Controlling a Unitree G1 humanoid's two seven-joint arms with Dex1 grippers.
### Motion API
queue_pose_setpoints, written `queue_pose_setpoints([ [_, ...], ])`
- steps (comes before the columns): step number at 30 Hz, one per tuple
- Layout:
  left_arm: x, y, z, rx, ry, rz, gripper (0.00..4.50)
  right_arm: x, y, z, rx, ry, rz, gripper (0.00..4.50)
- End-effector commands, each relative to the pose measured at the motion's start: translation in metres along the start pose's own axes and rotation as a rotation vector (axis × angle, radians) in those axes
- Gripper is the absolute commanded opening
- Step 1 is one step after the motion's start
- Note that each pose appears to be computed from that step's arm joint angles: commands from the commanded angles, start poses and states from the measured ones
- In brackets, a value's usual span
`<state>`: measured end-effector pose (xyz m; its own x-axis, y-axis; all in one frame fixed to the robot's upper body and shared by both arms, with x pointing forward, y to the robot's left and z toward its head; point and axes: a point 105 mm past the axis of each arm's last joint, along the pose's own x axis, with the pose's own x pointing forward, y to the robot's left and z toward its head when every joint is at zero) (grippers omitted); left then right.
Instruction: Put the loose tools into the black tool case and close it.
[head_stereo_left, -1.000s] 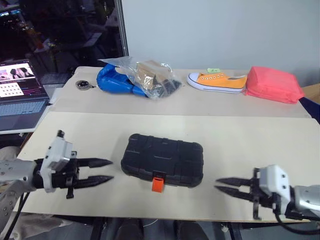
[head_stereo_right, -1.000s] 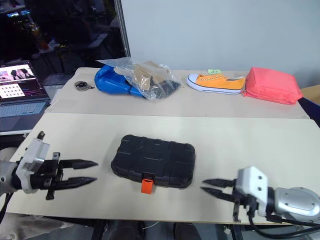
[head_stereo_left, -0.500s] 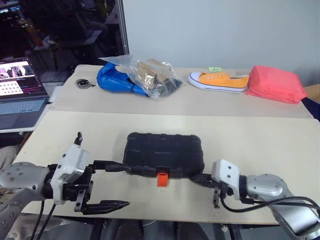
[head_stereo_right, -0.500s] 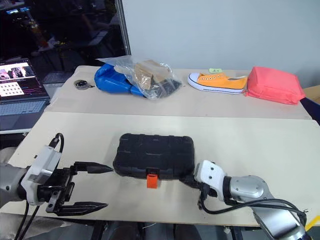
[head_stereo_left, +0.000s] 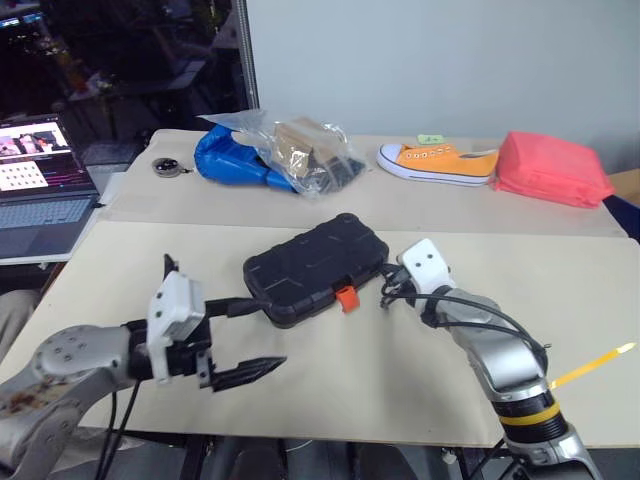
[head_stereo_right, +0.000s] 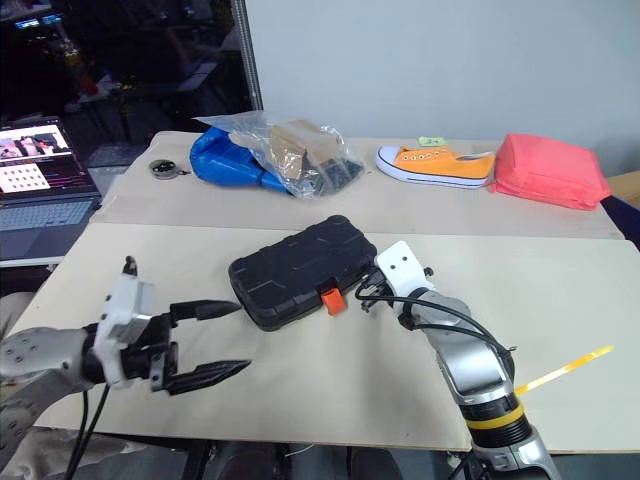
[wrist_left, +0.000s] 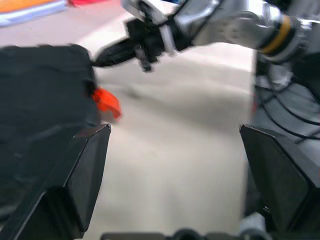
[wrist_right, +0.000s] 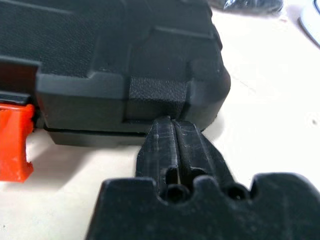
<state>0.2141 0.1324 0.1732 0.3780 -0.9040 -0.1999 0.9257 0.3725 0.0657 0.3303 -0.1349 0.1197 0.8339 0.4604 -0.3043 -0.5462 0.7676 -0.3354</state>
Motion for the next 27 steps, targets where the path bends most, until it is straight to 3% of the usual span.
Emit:
queue_pose_setpoints([
  [1,0.016,0.015,-0.011,-0.022,0.017,0.02,4.5,-0.032,-0.001,0.014,0.042,-0.012,0.089,1.76],
  [5,0.032,0.027,-0.024,-0.029,0.047,0.005,4.5,-0.048,0.029,0.022,0.141,0.003,0.253,3.21],
  [6,0.036,0.031,-0.027,-0.024,0.061,-0.011,4.5,-0.047,0.041,0.024,0.161,-0.001,0.288,3.33],
  [10,0.042,0.039,-0.037,-0.012,0.12,-0.067,4.5,-0.036,0.066,0.023,0.171,0.047,0.3,3.33],
  [23,0.048,0.045,-0.042,0.008,0.161,-0.104,4.5,-0.001,0.066,0.021,0.252,0.15,0.2,3.33],
  [27,0.047,0.045,-0.042,0.009,0.16,-0.092,4.5,0.002,0.066,0.021,0.256,0.153,0.186,2.24],
])
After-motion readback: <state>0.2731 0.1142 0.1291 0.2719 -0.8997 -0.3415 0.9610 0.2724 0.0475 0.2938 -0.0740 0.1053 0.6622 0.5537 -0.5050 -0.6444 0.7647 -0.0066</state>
